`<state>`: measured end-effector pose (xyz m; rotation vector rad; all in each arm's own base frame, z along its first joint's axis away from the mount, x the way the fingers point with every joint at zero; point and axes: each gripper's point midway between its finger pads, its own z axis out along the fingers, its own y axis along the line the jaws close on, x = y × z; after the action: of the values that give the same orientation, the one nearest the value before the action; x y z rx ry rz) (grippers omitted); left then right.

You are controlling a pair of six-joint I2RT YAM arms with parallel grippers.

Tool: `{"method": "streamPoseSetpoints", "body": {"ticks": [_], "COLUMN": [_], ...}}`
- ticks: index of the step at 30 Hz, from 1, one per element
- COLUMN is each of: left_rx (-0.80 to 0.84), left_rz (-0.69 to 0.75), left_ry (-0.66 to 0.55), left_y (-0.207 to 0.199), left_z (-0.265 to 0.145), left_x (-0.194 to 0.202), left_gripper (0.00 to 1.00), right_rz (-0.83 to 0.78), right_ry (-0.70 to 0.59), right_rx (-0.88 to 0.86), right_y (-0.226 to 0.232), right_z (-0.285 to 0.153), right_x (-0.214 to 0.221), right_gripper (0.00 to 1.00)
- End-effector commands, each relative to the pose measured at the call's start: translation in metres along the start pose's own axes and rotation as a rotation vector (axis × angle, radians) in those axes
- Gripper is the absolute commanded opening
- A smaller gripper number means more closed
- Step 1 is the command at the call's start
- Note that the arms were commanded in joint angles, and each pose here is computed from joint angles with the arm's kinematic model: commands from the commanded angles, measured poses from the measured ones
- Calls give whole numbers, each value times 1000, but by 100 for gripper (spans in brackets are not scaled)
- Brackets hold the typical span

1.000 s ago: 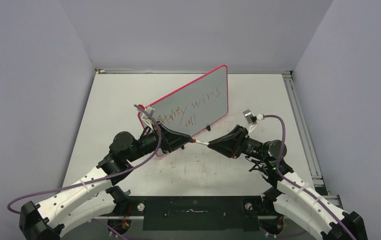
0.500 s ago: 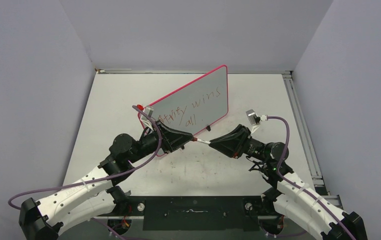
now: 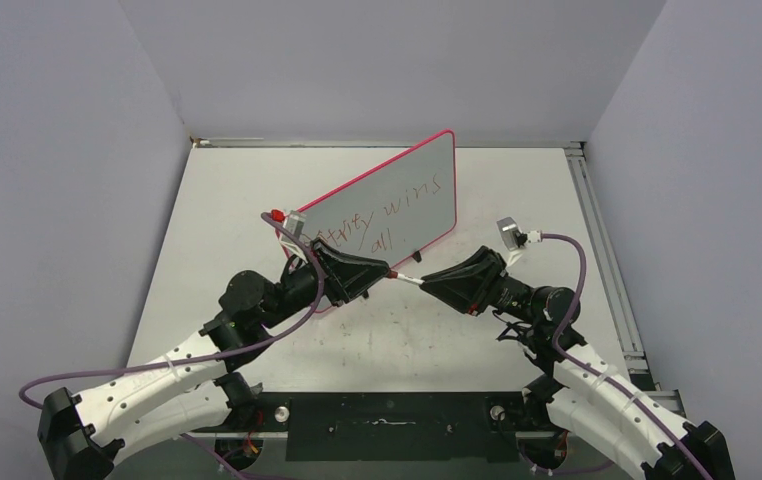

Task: Write a sentence on the whiteboard
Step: Close the whiteboard marker at the center of the board, then place the whiteboard marker at the center of the board.

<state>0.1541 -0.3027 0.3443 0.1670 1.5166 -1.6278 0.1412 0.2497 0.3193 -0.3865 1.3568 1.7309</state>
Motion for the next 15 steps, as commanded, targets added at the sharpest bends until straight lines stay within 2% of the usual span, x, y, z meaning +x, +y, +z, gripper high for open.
{"method": "streamPoseSetpoints", "body": {"ticks": [1, 3, 5, 10, 13, 15], "left_rx": [23, -1, -36, -129, -188, -194], "left_rz": [-18, 5, 48, 235, 307, 346], "left_ry": [285, 273, 264, 231, 247, 241], "left_y": [0, 3, 7, 7, 13, 9], "left_z": [-6, -6, -6, -6, -13, -13], "left_x": [67, 62, 52, 10, -5, -19], "left_gripper": [0, 0, 16, 53, 66, 71], "right_rz": [-32, -38, -40, -88, -76, -34], "right_ry": [-64, -39, -18, 87, 179, 249], "right_rx": [-3, 47, 138, 540, 754, 852], "right_y": [1, -9, -25, -84, -115, -133], "right_z": [10, 9, 4, -34, -68, -86], "right_x": [-15, -11, -6, 12, 32, 51], "right_gripper": [5, 5, 5, 5, 5, 5]}}
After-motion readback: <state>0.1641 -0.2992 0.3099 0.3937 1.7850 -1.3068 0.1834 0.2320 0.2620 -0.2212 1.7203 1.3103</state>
